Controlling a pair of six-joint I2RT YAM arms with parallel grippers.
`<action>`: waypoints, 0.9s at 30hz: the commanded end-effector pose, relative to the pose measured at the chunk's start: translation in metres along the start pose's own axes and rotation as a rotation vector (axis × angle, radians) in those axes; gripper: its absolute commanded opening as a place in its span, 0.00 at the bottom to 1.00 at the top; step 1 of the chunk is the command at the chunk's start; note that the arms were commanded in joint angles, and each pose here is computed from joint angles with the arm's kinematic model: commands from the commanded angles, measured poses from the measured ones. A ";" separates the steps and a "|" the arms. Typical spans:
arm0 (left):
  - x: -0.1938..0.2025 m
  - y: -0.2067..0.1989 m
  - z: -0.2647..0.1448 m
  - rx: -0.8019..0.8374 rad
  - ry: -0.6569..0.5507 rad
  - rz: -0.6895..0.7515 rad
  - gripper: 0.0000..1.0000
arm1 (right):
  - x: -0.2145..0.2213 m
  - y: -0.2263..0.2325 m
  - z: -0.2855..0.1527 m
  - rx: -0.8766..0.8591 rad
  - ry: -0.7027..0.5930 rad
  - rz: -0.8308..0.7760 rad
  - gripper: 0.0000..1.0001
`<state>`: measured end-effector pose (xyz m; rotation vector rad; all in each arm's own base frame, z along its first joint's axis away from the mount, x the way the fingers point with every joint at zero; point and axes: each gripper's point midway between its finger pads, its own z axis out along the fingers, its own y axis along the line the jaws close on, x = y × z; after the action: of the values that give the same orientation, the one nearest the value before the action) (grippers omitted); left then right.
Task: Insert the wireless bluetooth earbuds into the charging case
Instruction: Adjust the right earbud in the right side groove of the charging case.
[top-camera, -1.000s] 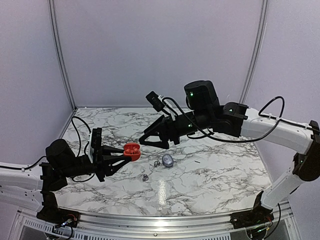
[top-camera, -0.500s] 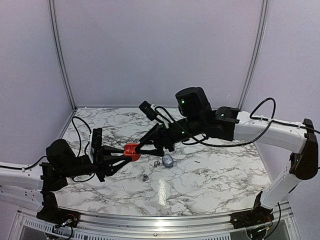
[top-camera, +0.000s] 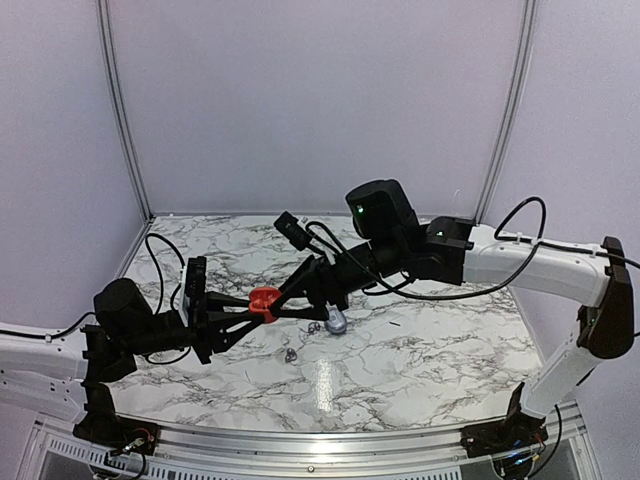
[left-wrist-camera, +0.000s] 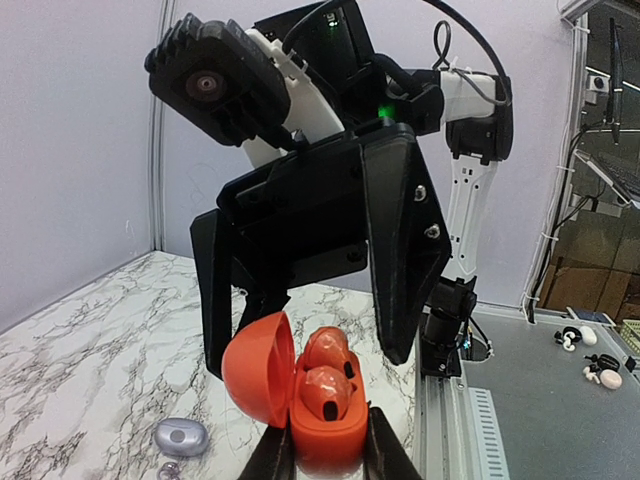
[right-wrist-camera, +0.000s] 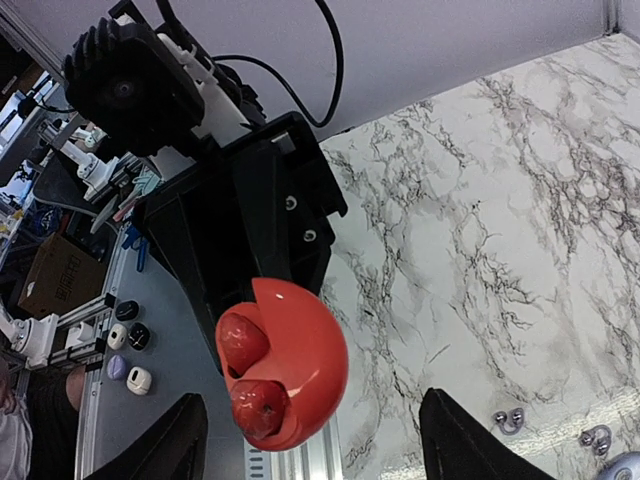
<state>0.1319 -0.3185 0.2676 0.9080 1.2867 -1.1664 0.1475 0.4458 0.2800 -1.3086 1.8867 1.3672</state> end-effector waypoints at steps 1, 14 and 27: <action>-0.012 -0.001 0.002 0.010 -0.043 0.020 0.00 | -0.017 0.025 -0.015 -0.051 -0.057 -0.096 0.73; -0.013 -0.001 0.004 0.014 -0.042 0.021 0.00 | -0.037 0.004 -0.034 0.090 -0.128 -0.072 0.59; -0.015 -0.002 0.003 0.018 -0.048 0.019 0.00 | -0.024 -0.006 -0.019 0.091 -0.078 -0.038 0.58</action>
<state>0.1332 -0.3204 0.2640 0.9108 1.2968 -1.1651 0.1621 0.4338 0.2977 -1.2363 1.8421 1.2784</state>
